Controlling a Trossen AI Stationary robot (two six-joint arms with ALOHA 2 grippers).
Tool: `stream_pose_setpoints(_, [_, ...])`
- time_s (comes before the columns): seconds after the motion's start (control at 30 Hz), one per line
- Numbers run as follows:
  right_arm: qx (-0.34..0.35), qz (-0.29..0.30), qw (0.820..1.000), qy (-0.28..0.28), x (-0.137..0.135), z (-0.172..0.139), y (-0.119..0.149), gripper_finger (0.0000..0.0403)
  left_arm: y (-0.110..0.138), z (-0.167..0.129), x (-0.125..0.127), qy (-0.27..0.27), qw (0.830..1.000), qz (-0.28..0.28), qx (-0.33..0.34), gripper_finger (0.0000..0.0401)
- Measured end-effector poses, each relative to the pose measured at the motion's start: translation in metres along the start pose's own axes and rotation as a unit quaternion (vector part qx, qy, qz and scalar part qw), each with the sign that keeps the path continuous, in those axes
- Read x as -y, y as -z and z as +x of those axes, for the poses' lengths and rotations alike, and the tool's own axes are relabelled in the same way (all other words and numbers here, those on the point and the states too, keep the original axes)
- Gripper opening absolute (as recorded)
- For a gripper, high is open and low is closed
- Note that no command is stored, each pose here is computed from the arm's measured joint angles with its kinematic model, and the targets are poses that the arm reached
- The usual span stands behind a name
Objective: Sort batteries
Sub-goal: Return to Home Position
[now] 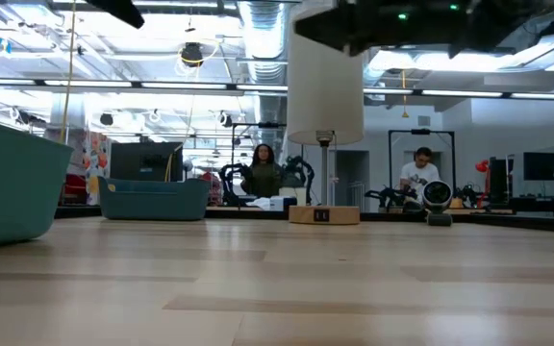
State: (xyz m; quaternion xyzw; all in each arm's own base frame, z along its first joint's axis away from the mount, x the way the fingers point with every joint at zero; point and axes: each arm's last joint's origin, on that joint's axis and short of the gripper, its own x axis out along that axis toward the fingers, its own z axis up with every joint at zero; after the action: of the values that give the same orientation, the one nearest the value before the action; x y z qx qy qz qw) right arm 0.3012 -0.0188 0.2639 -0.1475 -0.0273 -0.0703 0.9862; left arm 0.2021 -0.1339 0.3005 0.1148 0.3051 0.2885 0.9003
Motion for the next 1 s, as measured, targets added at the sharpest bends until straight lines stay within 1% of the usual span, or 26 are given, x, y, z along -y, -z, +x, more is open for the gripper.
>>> stream_pose_setpoints(0.07, [0.007,0.0,1.0,0.01,0.008,-0.016,-0.001,0.005,0.002,0.003,0.001,-0.003,1.0,0.012,0.008,0.0082])
stream_pose_setpoints(0.1, [0.009,0.0,1.0,0.01,0.011,-0.023,0.0,0.0026,0.004,0.005,0.002,-0.002,1.0,0.014,0.009,0.0064])
stream_pose_setpoints(0.13, [0.014,0.001,1.0,0.006,0.014,-0.032,0.0,0.0015,0.006,0.008,0.002,0.001,1.0,0.014,0.012,0.0043])
stream_pose_setpoints(0.17, [0.019,0.003,1.0,-0.003,0.017,-0.04,0.001,0.0013,0.009,0.011,0.003,0.006,1.0,0.008,0.018,0.0024])
stream_pose_setpoints(0.23, [0.035,0.014,0.999,-0.023,0.021,-0.054,0.001,0.0016,0.015,0.017,0.004,0.022,0.999,0.0,0.025,0.0008])
stream_pose_setpoints(0.33, [0.046,0.029,0.997,-0.058,0.026,-0.074,0.003,0.0012,0.023,0.032,0.006,0.069,0.997,-0.013,0.036,0.0003])
stream_pose_setpoints(0.4, [0.04,0.032,0.996,-0.067,0.027,-0.085,0.009,0.0006,0.028,0.043,0.006,0.099,0.993,-0.016,0.056,0.0001])
stream_pose_setpoints(0.47, [0.032,0.032,0.997,-0.06,0.029,-0.095,0.014,0.0004,0.029,0.055,0.004,0.128,0.988,-0.017,0.084,0.0001])
stream_pose_setpoints(0.53, [0.036,0.032,0.998,-0.047,0.033,-0.106,0.018,0.0004,0.032,0.065,-0.002,0.145,0.984,-0.012,0.102,0.0001])
stream_pose_setpoints(0.67, [0.044,0.04,0.998,-0.026,0.038,-0.129,0.022,0.0004,0.039,0.083,-0.023,0.137,0.983,-0.021,0.117,0.0001])
stream_pose_setpoints(0.77, [0.049,0.043,0.997,-0.031,0.039,-0.143,0.021,0.0004,0.047,0.089,-0.039,0.155,0.978,-0.029,0.136,0.0001])
stream_pose_setpoints(0.83, [0.045,0.044,0.998,-0.031,0.038,-0.151,0.021,0.0004,0.05,0.089,-0.049,0.164,0.973,-0.038,0.158,0.0])
stream_pose_setpoints(0.9, [0.03,0.048,0.998,-0.035,0.036,-0.157,0.023,0.0004,0.057,0.088,-0.061,0.155,0.972,-0.047,0.173,0.0])
stream_pose_setpoints(1.0, [0.032,0.059,0.997,-0.042,0.033,-0.166,0.028,0.0003,0.069,0.083,-0.075,0.142,0.969,-0.066,0.19,0.0])
